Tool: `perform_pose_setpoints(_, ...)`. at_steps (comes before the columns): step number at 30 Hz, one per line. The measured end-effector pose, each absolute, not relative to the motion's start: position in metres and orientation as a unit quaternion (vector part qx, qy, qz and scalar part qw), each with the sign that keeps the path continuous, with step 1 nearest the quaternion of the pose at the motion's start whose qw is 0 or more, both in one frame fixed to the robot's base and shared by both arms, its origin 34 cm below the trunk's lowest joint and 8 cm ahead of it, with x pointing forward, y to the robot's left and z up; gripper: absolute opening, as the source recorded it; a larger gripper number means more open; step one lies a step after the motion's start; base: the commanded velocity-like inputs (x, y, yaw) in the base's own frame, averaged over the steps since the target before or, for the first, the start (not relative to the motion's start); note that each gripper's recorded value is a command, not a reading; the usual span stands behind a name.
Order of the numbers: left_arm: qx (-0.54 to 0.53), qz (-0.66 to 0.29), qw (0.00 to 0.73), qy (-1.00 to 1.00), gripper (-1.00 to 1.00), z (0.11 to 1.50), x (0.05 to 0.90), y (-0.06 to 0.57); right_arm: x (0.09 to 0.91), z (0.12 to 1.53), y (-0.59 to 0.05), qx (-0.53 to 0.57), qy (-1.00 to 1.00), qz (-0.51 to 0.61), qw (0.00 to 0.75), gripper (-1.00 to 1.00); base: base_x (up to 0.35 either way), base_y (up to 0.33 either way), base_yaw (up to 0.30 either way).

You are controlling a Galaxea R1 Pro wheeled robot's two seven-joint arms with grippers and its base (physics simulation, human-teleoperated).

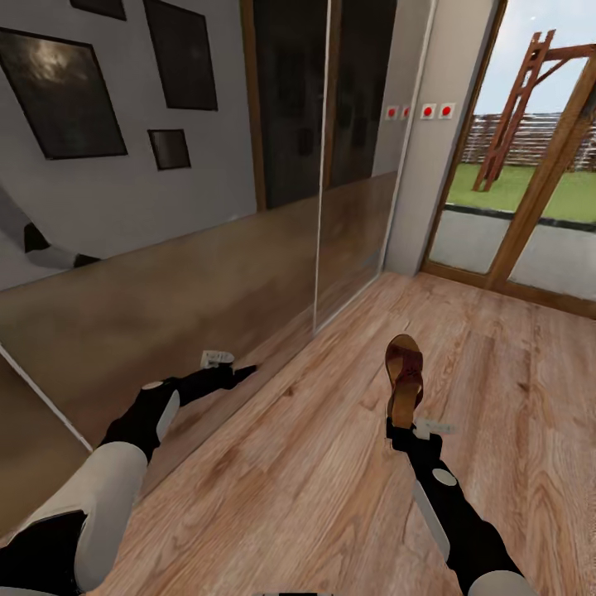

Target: Pick up the two gym shoes and the two sandals from the corridor floor and place them onto the hallstand (shoe rack) in the corridor, making sure they are on the rack and not on the floor. Arrange them so the two gym shoes are next to each other and the two sandals are next to each other.

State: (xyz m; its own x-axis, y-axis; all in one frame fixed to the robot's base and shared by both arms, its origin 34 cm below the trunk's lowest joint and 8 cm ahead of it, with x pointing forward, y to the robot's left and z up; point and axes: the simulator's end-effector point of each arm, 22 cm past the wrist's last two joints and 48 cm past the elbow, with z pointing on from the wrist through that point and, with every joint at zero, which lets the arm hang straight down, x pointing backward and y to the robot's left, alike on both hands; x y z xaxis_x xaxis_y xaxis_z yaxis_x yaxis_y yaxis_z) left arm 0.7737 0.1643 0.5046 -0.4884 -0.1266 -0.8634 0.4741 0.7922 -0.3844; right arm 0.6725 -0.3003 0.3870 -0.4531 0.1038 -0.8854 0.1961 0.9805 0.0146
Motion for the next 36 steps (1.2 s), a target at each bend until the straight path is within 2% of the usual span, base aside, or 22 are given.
perform_pose_setpoints(17,0.108,-0.304,0.496,0.806,1.00,0.5082,0.7733,0.1643,0.6734,0.3910,-0.3003,0.088,0.849,-0.044,0.518,-1.00,0.290,-0.144,-0.245)
perform_pose_setpoints(36,0.109,-0.304,0.499,0.804,1.00,0.5135,0.7733,0.1633,0.6743,0.3955,-0.3002,0.088,0.847,-0.044,0.522,-1.00,0.343,-0.010,-0.245)
